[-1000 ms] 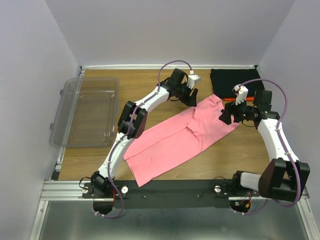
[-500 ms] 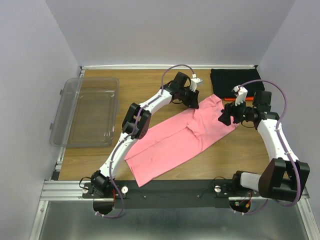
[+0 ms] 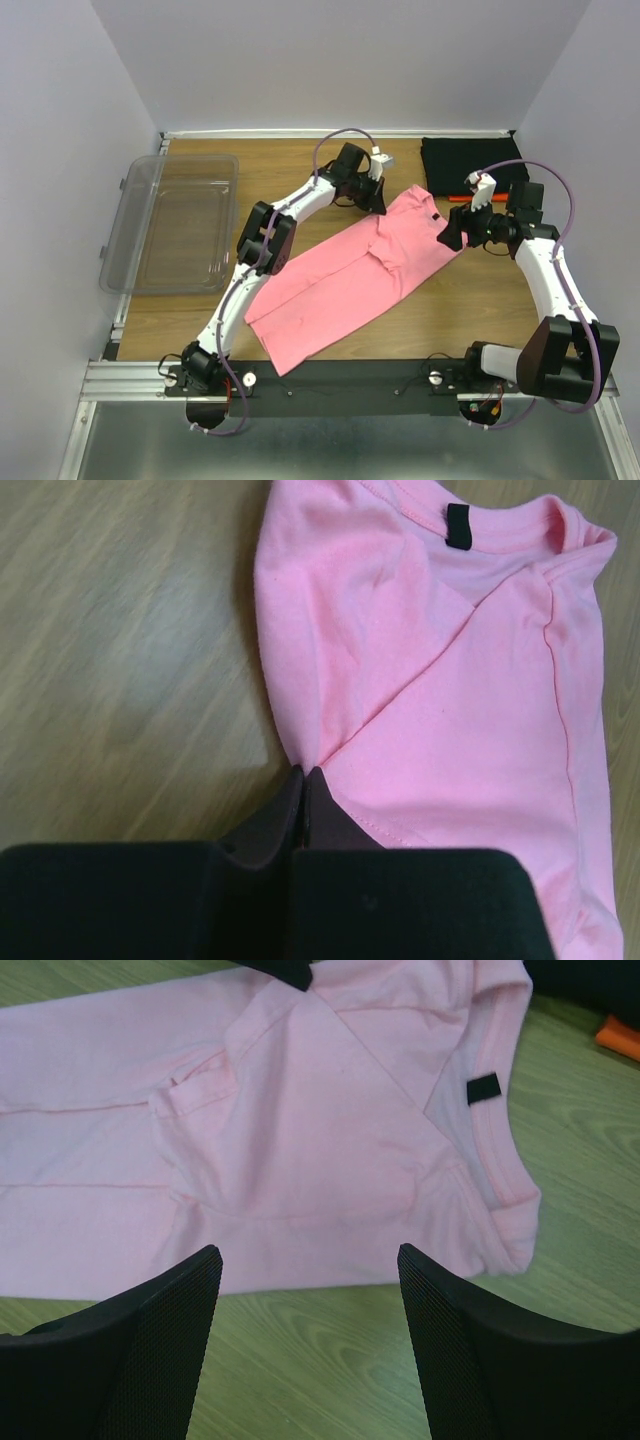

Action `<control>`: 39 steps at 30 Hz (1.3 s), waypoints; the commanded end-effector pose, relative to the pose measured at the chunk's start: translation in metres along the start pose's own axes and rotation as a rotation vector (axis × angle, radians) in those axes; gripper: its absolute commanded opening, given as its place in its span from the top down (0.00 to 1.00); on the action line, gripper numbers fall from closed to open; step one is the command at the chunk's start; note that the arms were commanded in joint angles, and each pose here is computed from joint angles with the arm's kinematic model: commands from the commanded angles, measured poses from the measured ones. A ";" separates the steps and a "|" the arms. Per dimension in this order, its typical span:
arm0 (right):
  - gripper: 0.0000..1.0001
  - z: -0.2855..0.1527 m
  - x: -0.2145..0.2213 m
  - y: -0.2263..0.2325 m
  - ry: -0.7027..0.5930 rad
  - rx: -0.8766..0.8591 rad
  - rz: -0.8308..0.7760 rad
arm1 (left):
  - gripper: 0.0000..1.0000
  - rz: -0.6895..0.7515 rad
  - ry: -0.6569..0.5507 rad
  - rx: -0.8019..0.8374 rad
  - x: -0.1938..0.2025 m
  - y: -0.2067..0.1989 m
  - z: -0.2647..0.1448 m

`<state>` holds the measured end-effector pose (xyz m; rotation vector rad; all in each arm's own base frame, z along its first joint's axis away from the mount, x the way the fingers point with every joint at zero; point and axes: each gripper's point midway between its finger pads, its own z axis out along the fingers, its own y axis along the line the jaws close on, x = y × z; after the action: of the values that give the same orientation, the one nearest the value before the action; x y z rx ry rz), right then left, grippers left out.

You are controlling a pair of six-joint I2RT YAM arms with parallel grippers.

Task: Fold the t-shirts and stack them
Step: Fold the tshirt

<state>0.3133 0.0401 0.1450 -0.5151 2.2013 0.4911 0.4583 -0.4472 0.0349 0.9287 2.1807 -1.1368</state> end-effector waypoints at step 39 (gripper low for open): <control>0.25 0.202 -0.057 -0.021 -0.026 0.096 0.605 | 0.38 -0.083 -0.621 -0.682 -0.168 0.059 -0.327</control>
<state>0.4261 0.1430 0.0742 -0.2157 2.3572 0.8394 0.5834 -0.2382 0.1733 0.1528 2.1527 -0.7046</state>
